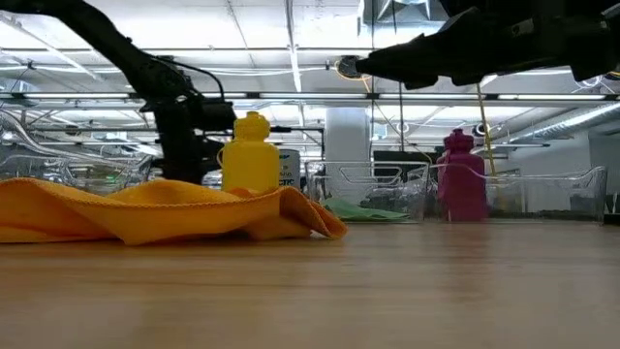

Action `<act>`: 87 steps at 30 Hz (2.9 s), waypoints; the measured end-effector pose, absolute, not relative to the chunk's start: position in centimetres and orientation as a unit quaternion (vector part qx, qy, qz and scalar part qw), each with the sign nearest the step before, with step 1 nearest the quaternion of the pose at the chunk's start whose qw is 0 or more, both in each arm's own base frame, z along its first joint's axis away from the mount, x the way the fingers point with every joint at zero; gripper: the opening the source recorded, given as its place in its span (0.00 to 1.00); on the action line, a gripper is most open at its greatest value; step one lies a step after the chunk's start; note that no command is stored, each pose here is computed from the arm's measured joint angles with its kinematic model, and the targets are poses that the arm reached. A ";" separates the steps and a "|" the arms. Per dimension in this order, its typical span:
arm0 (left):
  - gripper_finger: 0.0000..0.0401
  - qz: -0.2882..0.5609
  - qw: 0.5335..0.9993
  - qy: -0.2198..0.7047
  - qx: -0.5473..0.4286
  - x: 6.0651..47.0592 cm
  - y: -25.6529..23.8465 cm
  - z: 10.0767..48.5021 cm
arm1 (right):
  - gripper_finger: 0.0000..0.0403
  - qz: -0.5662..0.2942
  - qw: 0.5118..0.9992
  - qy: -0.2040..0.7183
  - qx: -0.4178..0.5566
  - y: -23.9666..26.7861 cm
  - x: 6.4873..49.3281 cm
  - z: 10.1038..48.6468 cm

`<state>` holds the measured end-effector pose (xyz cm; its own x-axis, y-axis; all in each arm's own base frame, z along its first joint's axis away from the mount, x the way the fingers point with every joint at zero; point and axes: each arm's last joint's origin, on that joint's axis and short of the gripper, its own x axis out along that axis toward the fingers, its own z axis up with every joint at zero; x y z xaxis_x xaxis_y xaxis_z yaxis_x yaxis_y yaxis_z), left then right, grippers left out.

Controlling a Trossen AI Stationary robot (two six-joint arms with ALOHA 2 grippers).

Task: Pick & Place Sports Items
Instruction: Put the top left yellow spring keychain into the bottom transparent bin

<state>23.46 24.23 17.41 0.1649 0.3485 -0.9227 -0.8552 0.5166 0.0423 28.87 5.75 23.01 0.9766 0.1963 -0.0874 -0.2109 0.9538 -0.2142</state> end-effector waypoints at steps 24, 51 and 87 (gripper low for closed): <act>0.09 0.427 0.714 0.495 -0.252 23.3 24.2 17.4 | 0.33 0.103 0.988 0.032 -0.112 5.7 28.9 23.0; 0.03 0.431 0.703 0.504 -0.258 22.7 24.5 17.4 | 0.33 0.103 0.988 0.032 -0.112 5.7 28.9 23.0; 0.02 0.415 0.711 0.505 -0.258 22.8 24.5 17.4 | 0.33 0.103 0.988 0.032 -0.112 5.7 28.9 23.0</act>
